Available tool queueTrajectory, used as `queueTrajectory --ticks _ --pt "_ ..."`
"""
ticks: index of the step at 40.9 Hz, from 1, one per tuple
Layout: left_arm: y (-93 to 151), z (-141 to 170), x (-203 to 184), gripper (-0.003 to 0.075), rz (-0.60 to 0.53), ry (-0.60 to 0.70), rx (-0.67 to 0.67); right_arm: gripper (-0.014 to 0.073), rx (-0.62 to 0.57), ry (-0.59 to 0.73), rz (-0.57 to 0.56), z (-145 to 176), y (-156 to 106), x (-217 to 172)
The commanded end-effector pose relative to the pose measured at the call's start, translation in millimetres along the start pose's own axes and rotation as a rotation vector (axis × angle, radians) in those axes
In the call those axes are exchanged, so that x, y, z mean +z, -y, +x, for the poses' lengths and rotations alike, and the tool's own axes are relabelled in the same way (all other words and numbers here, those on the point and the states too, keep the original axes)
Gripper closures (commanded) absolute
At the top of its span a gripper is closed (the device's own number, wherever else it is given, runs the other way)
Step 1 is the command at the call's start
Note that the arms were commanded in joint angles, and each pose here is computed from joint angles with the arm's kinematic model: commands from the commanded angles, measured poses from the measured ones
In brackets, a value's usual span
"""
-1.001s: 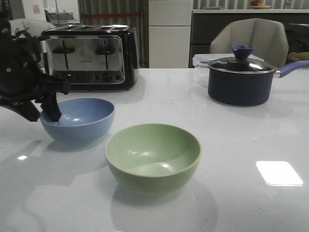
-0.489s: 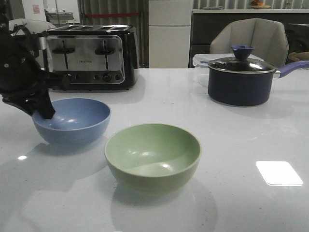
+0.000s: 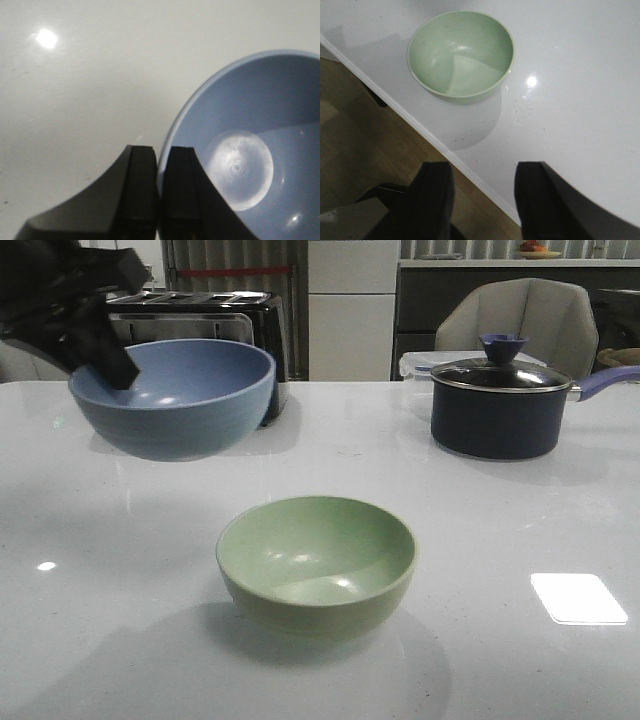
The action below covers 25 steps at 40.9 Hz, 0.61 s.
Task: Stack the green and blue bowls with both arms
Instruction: 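Lift the blue bowl and carry it over the green bowl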
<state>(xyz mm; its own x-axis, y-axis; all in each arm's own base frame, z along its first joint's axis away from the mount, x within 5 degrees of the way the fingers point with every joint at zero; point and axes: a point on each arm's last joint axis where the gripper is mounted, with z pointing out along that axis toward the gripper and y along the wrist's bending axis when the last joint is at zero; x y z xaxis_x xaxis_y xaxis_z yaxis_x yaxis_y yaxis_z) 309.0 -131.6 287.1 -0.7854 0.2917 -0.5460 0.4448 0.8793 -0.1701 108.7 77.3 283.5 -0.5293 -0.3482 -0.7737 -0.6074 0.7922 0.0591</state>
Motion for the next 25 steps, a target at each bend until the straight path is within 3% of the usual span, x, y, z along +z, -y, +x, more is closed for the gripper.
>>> queueTrajectory --ticks 1,12,25 --pt "30 -17 -23 0.0627 0.062 0.109 0.069 0.0182 -0.015 0.089 0.012 -13 0 -6" --pt "78 -16 1 0.0627 0.128 0.082 0.193 0.0182 -0.015 0.089 0.012 -13 0 -6" --pt "78 -9 43 0.0627 0.130 -0.016 0.182 0.0182 -0.015 0.089 0.012 -13 0 -6"
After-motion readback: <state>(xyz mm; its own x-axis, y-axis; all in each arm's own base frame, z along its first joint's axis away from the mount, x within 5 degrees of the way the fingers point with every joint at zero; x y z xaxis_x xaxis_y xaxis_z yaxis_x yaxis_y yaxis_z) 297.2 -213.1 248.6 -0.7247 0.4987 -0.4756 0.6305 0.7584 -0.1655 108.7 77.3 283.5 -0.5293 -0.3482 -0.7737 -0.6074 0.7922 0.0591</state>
